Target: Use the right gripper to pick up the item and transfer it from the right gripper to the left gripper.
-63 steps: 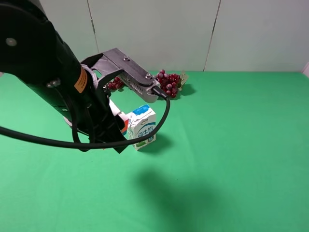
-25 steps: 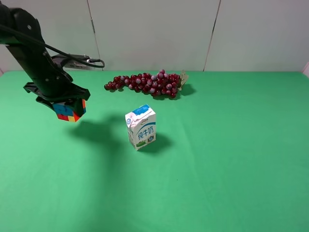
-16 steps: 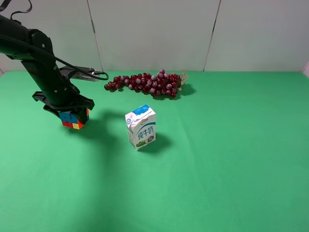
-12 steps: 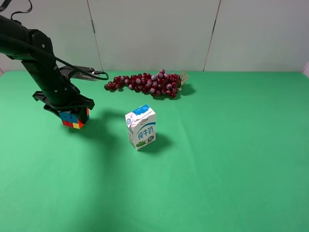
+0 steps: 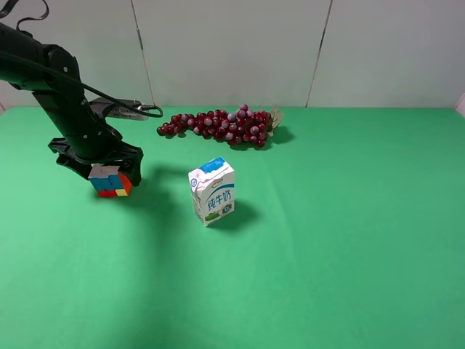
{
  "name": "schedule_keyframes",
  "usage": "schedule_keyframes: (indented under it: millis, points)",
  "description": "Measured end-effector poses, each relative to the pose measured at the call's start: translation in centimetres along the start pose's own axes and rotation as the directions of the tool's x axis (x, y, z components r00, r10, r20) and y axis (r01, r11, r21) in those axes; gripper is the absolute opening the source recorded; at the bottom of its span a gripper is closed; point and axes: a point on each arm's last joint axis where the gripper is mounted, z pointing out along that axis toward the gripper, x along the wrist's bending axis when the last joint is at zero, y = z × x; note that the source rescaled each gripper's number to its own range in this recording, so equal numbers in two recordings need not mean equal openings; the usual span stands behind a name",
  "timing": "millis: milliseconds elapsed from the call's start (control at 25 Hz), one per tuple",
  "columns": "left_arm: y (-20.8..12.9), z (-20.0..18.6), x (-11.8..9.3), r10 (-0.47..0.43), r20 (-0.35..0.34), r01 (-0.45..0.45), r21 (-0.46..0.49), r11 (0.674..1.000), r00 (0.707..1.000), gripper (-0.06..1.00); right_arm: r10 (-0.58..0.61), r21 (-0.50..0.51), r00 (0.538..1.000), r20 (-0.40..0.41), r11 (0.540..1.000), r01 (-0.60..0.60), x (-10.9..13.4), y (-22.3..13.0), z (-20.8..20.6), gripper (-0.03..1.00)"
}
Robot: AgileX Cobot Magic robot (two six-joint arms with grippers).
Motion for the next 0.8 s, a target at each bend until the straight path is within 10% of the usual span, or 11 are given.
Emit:
schedule_keyframes:
  millis: [800]
  points:
    - [2.5,-5.8,-0.5,0.023,0.017,-0.026,0.151,0.988,1.0,1.0,0.0,0.0,1.0,0.0,1.0,0.0,0.0,0.0,0.0,1.0]
